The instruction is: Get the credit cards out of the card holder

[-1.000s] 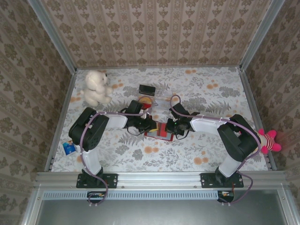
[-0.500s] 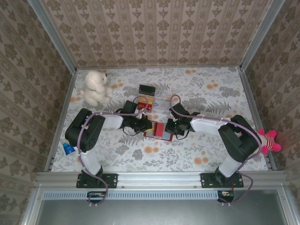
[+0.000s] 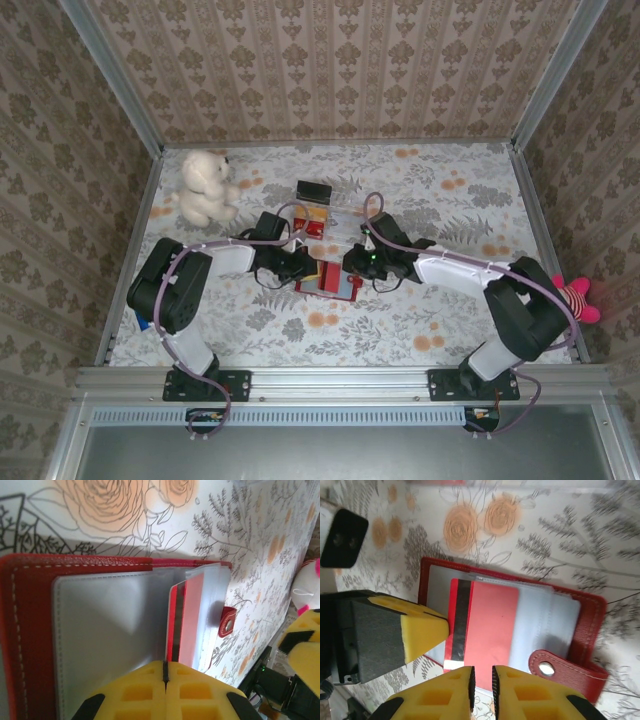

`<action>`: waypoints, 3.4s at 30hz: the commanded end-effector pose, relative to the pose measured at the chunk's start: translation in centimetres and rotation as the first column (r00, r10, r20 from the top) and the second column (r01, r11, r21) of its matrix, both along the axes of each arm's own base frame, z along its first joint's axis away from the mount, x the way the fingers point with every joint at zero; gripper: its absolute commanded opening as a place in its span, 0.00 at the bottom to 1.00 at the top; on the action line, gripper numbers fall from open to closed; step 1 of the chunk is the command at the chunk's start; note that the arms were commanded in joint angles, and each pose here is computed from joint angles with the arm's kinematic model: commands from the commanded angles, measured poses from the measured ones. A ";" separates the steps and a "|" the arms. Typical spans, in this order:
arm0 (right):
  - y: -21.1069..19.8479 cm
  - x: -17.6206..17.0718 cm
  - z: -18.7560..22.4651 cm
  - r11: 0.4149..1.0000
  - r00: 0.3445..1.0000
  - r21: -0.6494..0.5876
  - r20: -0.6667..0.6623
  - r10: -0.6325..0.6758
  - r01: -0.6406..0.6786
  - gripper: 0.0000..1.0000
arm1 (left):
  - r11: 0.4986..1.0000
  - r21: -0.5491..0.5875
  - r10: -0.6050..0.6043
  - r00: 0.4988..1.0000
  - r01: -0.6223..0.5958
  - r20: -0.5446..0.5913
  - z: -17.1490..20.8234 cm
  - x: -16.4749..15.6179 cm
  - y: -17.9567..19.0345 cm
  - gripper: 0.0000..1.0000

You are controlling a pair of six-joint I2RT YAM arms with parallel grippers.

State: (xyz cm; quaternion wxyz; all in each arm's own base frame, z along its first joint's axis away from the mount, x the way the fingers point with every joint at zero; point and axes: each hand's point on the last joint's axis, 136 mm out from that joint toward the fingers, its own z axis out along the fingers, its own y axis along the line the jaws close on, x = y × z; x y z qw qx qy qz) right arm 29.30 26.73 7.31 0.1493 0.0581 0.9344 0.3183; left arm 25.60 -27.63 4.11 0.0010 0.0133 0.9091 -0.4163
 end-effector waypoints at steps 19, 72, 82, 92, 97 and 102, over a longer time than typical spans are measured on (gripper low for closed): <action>1.0 -0.8 -4.7 0.997 0.991 -0.072 -0.130 0.013 -0.022 0.16 | 0.999 0.046 -0.004 0.999 0.002 0.046 0.8 0.2 2.1 0.00; 2.8 -0.8 -3.9 0.977 0.983 -0.157 -0.137 0.120 -0.142 0.17 | 0.998 0.063 0.003 0.998 -0.006 0.055 1.8 0.5 2.6 0.00; 2.0 0.4 0.7 0.988 0.997 -0.138 0.002 0.076 -0.075 0.24 | 0.986 0.161 0.023 0.983 -0.053 0.182 6.5 1.4 5.6 0.00; 4.4 2.4 7.7 0.969 0.986 0.222 0.149 0.078 -0.110 0.52 | 0.972 -0.202 0.168 0.954 -0.118 0.250 13.9 4.2 2.8 0.00; 4.6 4.1 10.8 0.917 0.980 0.392 0.199 -0.001 -0.079 0.73 | 0.937 -0.325 0.219 0.940 -0.128 0.261 16.8 5.3 2.2 0.00; 6.0 4.7 13.2 0.841 0.981 0.531 0.193 -0.002 -0.102 0.76 | 0.897 -0.422 0.258 0.930 -0.130 0.261 18.9 6.1 1.9 0.00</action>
